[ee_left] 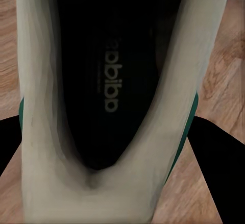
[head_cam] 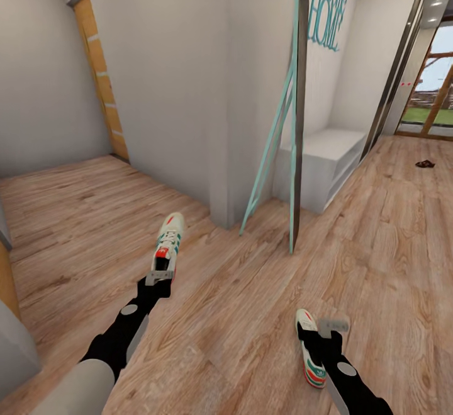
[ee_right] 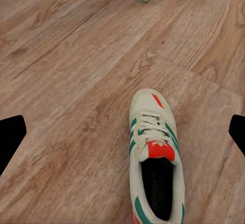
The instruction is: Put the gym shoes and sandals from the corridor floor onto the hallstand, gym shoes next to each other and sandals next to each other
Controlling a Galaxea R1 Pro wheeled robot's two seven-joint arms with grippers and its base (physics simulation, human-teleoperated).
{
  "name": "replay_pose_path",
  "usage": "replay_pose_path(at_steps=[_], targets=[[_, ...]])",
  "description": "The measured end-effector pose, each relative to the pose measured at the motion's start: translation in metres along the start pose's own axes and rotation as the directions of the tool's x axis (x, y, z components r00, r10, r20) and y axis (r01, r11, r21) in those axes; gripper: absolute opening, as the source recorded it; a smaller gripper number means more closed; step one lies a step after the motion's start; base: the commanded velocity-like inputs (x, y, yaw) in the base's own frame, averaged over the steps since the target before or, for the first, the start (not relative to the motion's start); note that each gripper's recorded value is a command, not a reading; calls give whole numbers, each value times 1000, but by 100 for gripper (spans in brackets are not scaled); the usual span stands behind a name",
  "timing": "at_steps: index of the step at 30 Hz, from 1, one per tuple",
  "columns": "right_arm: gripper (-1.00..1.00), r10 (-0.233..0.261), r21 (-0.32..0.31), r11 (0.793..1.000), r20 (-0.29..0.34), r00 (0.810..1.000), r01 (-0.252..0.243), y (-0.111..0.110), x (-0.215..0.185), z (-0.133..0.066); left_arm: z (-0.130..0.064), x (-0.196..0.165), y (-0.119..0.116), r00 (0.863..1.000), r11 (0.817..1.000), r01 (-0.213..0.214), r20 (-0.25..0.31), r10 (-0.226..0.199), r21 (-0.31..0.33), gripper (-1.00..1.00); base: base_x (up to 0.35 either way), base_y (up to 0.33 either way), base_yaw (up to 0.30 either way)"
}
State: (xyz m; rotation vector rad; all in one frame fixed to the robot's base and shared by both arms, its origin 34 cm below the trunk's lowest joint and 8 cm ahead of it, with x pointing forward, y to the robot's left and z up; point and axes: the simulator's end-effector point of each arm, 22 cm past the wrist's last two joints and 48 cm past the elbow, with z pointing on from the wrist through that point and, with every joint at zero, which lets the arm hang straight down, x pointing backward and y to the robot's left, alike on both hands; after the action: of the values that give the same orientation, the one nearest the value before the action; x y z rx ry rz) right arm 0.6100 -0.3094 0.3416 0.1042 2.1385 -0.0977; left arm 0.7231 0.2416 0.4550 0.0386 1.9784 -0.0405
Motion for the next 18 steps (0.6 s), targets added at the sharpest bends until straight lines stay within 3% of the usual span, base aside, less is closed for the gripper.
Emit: replay_pose_path(at_steps=[18], targets=[[100, -9, 15, 1000, -69, 998, 10, -9, 53, 14, 17, 55, -14, 998, 1000, 3, -64, -2, 23, -100, 0, 0, 0]])
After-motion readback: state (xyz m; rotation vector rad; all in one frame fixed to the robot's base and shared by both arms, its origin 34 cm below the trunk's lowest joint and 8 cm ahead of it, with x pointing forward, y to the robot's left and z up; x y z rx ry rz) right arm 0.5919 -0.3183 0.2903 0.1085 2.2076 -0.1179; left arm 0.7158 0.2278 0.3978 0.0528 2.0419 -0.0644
